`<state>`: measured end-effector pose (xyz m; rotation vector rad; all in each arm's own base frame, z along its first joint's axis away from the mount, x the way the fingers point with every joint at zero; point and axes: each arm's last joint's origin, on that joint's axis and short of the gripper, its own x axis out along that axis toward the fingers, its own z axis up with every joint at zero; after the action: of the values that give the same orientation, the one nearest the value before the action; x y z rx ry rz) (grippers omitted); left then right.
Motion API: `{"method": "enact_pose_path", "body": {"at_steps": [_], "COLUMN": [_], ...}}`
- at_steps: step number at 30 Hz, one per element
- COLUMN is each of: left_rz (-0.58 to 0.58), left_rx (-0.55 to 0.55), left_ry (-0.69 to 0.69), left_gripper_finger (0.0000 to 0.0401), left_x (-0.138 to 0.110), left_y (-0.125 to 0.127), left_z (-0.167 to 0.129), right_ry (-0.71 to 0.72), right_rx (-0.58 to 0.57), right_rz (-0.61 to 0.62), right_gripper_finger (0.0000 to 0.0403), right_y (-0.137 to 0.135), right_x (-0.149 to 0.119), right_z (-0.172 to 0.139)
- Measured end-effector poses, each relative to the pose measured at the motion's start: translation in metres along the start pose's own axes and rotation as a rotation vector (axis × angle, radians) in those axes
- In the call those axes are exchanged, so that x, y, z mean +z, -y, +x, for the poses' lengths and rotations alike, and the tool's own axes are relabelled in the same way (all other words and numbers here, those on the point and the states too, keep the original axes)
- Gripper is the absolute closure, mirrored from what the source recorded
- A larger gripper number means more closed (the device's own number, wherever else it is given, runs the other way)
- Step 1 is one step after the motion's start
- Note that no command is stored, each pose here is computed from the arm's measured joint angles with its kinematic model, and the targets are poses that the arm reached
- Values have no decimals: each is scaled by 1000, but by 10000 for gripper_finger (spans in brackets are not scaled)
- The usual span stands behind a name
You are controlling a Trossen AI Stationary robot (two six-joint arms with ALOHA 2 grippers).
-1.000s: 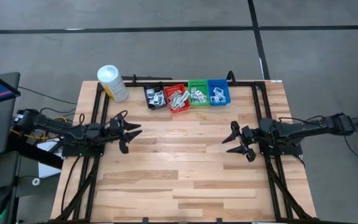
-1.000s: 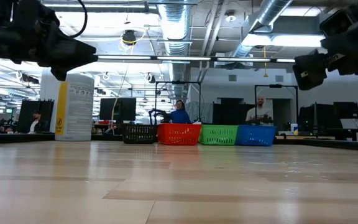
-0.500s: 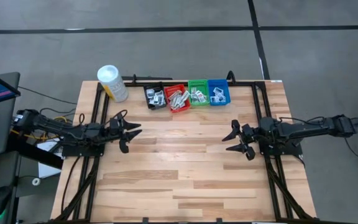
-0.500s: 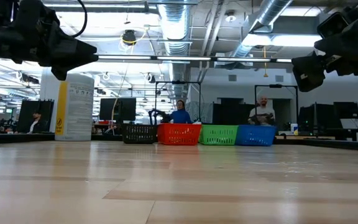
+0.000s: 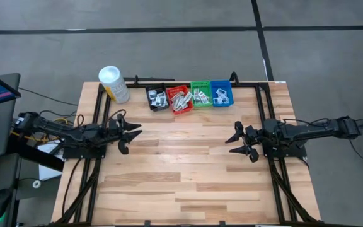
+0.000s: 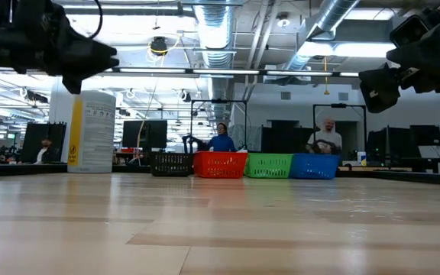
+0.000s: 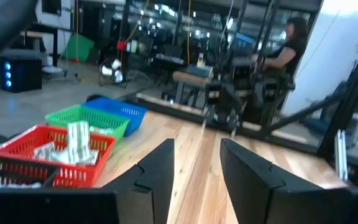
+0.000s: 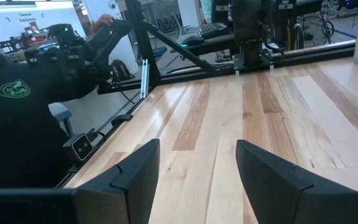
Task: Pick & Place First Aid Supplies
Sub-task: Return to Home Position
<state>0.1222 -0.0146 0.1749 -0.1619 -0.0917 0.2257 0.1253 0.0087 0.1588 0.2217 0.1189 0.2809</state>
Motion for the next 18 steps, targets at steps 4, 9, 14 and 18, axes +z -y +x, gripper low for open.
{"method": "enact_pose_path", "body": {"at_steps": [4, 9, 14, 18], "left_rz": [-36, -65, -66, -67], "left_rx": [-9, -16, -17, -17], "left_ry": [72, 131, 135, 136], "left_gripper_finger": [270, 270, 270, 270], "left_x": [9, 16, 16, 16], "left_y": [-1, -2, -2, -2], "left_z": [-5, -9, -9, -9], "right_ry": [-2, -2, -2, -2], "right_rx": [0, -1, -1, -1], "right_rz": [0, 1, 0, 0], "right_gripper_finger": [197, 199, 198, 199], "right_y": [0, 0, 0, 0], "right_x": [0, 0, 0, 0], "right_z": [0, 0, 0, 0]}}
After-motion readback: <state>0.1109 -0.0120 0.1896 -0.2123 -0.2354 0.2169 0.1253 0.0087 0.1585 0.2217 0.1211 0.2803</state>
